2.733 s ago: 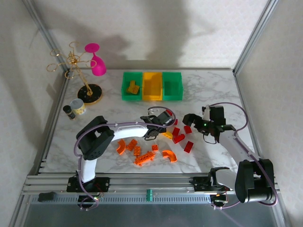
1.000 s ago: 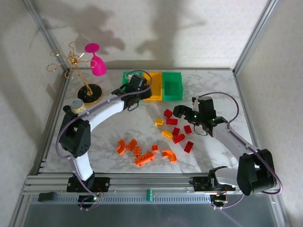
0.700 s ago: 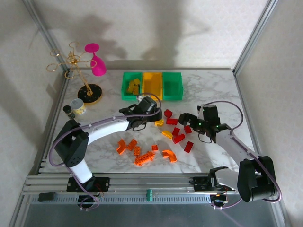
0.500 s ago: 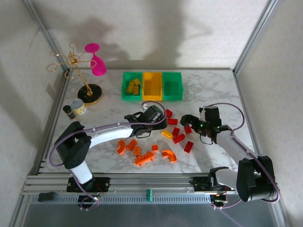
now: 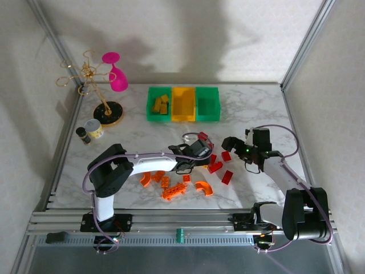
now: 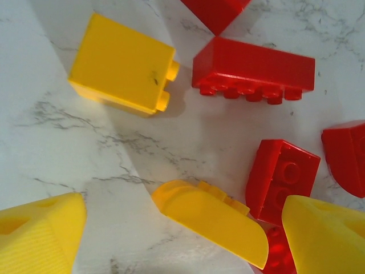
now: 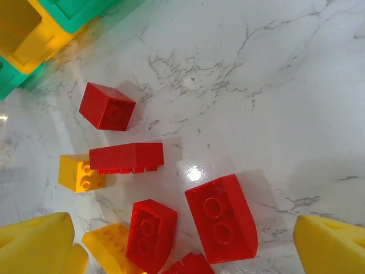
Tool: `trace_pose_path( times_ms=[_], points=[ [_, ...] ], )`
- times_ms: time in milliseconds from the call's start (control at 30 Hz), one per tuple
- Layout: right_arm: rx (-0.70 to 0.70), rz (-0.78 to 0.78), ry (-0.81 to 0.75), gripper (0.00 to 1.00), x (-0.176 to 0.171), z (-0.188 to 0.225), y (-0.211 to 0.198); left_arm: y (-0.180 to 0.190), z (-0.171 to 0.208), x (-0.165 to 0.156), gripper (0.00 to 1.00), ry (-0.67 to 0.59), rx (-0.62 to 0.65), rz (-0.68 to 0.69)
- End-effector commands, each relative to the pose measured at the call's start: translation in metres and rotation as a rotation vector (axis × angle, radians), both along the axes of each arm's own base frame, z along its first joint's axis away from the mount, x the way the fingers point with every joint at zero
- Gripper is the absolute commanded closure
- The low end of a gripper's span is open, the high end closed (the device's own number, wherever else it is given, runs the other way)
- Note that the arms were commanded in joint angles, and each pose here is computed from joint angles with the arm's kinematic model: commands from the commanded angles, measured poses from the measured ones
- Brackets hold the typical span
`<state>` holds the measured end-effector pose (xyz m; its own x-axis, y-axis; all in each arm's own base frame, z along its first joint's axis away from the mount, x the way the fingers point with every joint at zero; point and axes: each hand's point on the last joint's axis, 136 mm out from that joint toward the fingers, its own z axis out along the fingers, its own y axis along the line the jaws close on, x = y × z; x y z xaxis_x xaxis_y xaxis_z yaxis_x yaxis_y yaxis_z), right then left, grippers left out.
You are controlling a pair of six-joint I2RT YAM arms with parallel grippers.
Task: Sort the legos into containers by color
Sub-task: Pick up the lego from the center of the table.
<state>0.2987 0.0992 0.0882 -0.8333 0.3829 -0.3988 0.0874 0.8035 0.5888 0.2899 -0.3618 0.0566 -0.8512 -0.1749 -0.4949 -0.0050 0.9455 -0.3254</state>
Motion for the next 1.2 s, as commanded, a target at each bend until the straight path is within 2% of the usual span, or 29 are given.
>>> trace_pose_path(
  times_ms=[0, 200, 400, 567, 767, 1167],
  points=[
    [0.006, 0.017, -0.003, 0.01, -0.002, -0.003, -0.001, -0.002, -0.006, 0.002, 0.12, -0.002, 0.038, 0.028],
    [0.012, 0.019, -0.006, 0.01, -0.001, -0.001, -0.002, -0.010, -0.010, 0.003, 0.15, 0.002, 0.025, 0.047],
    [0.018, 0.025, -0.003, 0.01, 0.000, -0.001, -0.001, -0.010, -0.029, 0.002, 0.18, 0.024, 0.067, 0.055],
    [0.023, 0.028, 0.001, 0.01, 0.000, -0.003, 0.000, 0.004, -0.030, 0.002, 0.21, 0.001, 0.114, 0.086],
    [0.040, 0.035, 0.006, 0.01, -0.001, -0.005, 0.002, 0.018, -0.030, -0.004, 0.33, 0.001, 0.135, 0.100],
    [0.044, 0.042, -0.002, 0.01, -0.001, -0.003, 0.003, 0.001, -0.025, 0.001, 0.61, -0.011, 0.098, 0.074]
  ],
)
